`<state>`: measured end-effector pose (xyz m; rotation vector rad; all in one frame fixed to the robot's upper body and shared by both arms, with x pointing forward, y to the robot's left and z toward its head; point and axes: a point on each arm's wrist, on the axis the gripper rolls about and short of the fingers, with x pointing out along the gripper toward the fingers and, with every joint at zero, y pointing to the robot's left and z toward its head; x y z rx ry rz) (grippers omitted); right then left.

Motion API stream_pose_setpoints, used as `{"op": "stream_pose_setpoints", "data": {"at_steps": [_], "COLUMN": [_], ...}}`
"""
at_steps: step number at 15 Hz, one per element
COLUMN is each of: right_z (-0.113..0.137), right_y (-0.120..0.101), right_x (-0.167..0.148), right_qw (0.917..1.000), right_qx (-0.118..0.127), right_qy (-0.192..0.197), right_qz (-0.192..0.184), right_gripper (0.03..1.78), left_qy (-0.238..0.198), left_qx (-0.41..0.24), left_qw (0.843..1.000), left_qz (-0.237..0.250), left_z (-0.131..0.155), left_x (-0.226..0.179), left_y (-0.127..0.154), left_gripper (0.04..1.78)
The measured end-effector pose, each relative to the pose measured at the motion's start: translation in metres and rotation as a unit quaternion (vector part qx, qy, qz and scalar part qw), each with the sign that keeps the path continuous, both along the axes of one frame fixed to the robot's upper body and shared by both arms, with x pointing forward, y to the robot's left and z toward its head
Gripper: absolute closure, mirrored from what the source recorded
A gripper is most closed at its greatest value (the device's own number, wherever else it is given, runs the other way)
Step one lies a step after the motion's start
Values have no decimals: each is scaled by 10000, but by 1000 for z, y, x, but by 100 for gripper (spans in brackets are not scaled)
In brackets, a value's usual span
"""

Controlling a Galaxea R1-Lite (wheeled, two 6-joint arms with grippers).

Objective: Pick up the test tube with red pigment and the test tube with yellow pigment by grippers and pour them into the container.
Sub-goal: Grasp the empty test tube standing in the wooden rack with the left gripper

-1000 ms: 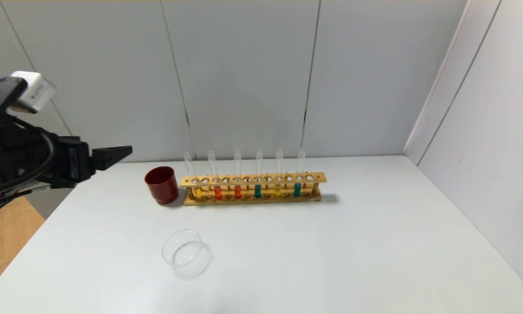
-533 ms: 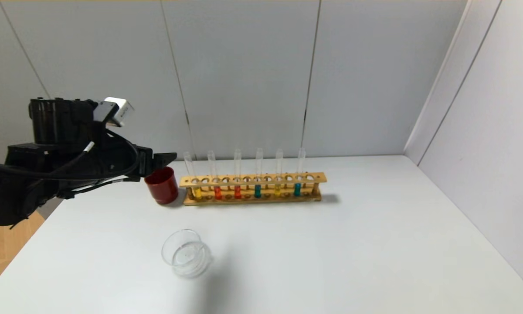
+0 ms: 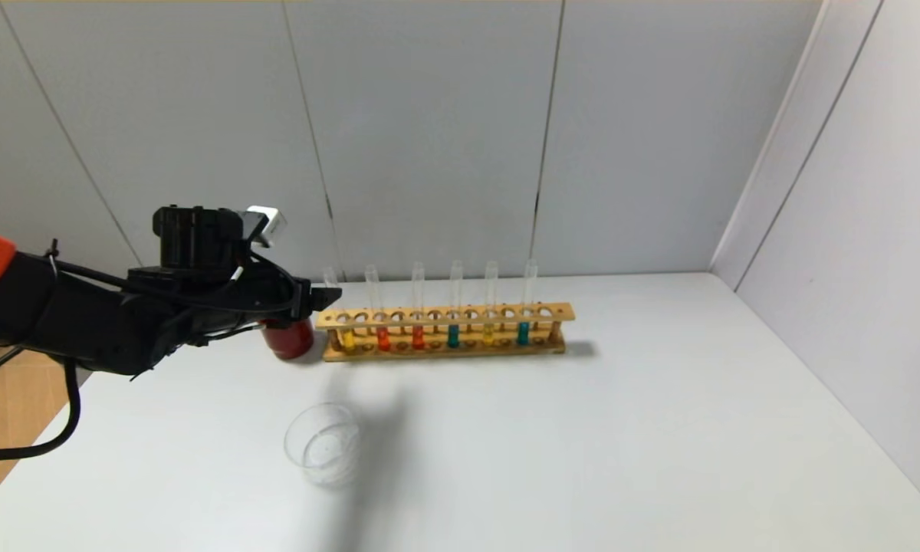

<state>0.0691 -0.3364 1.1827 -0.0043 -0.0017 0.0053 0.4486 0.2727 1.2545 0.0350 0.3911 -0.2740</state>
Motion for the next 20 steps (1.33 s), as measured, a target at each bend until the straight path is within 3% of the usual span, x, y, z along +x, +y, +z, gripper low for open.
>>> {"op": "stream_pose_setpoints", "data": {"at_steps": [14, 17, 20], "right_z": [0, 0, 0], "right_y": [0, 0, 0], "right_x": [0, 0, 0], "right_qw": [10000, 10000, 10000], "right_qx": [0, 2, 0], "right_qy": [0, 2, 2], "right_qz": [0, 2, 0], "right_gripper": [6, 6, 6], "left_qy": [181, 181, 193], "left_qx": [-255, -235, -213], "left_qw": [9995, 9995, 9995], "left_qz": [-43, -64, -107], "left_z": [-25, -28, -31], "left_x": [36, 40, 42], "left_y": [-21, -24, -27], "left_gripper": [11, 37, 86]}}
